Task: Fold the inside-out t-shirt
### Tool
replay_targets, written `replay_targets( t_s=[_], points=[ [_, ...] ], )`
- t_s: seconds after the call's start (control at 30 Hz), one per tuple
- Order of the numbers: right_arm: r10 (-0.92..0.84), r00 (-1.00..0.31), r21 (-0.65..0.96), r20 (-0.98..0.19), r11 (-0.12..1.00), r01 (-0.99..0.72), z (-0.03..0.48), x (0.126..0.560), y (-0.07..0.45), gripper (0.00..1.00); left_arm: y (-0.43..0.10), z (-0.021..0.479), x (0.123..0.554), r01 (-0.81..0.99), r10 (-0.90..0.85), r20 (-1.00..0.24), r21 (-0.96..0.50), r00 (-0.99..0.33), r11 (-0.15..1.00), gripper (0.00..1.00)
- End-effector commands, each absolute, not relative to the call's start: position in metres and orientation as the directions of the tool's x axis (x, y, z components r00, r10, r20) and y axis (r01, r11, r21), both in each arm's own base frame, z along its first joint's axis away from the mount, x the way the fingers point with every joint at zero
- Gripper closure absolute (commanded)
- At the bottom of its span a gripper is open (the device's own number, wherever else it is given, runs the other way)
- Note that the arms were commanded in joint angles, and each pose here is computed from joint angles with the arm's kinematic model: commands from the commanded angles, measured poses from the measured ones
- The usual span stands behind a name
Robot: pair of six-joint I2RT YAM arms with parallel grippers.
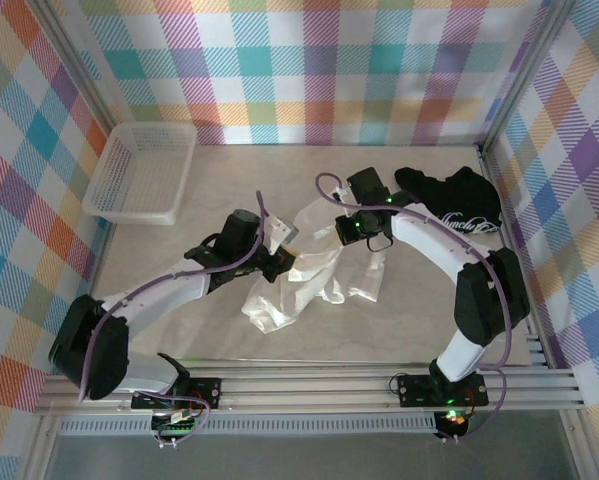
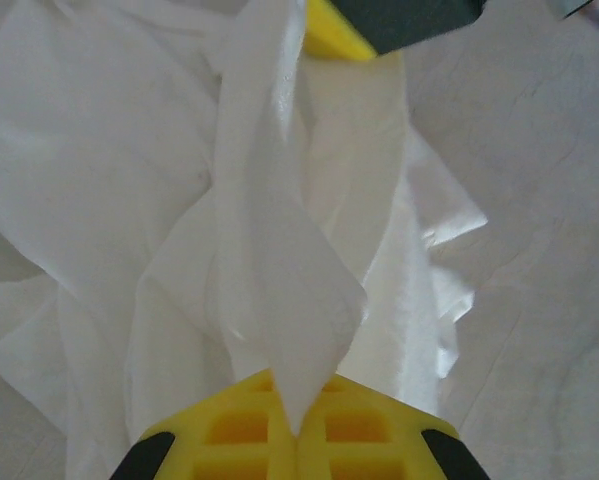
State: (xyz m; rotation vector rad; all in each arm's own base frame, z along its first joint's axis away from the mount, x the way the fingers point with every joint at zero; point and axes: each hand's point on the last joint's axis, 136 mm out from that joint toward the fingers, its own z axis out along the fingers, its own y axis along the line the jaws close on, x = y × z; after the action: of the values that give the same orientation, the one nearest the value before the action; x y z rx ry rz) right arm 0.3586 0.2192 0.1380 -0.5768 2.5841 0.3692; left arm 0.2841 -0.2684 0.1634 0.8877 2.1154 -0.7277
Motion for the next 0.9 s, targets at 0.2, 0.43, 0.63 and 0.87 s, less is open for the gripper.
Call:
replay_targets(
  t_s=[0.2, 0.43, 0.63, 0.87],
  points=[
    [-0.324, -0.759, 0.027, -0.565, 0.912, -0.410, 0.184, 0.367, 0.191, 0.89, -0.267, 0.207, 0.237, 0.762, 0.275, -0.802, -0.308, -0.530, 0.570, 1.00],
    [-0.286, -0.764, 0.144, -0.578, 0.886, -0.441, 0.189, 0.364, 0.205, 0.84, -0.268, 0.180, 0.224, 0.764, 0.406, -0.737, -0.227, -0.541, 0.604, 1.00],
    [-0.253, -0.782, 0.160, -0.569, 0.899, -0.407, 0.185, 0.366, 0.194, 0.78, -0.274, 0.178, 0.222, 0.777, 0.441, -0.729, -0.197, -0.523, 0.597, 1.00],
    [-0.234, -0.765, 0.309, -0.600, 0.815, -0.491, 0.200, 0.346, 0.216, 0.59, -0.245, 0.210, 0.251, 0.631, 0.310, -0.789, -0.123, -0.531, 0.766, 1.00]
  ],
)
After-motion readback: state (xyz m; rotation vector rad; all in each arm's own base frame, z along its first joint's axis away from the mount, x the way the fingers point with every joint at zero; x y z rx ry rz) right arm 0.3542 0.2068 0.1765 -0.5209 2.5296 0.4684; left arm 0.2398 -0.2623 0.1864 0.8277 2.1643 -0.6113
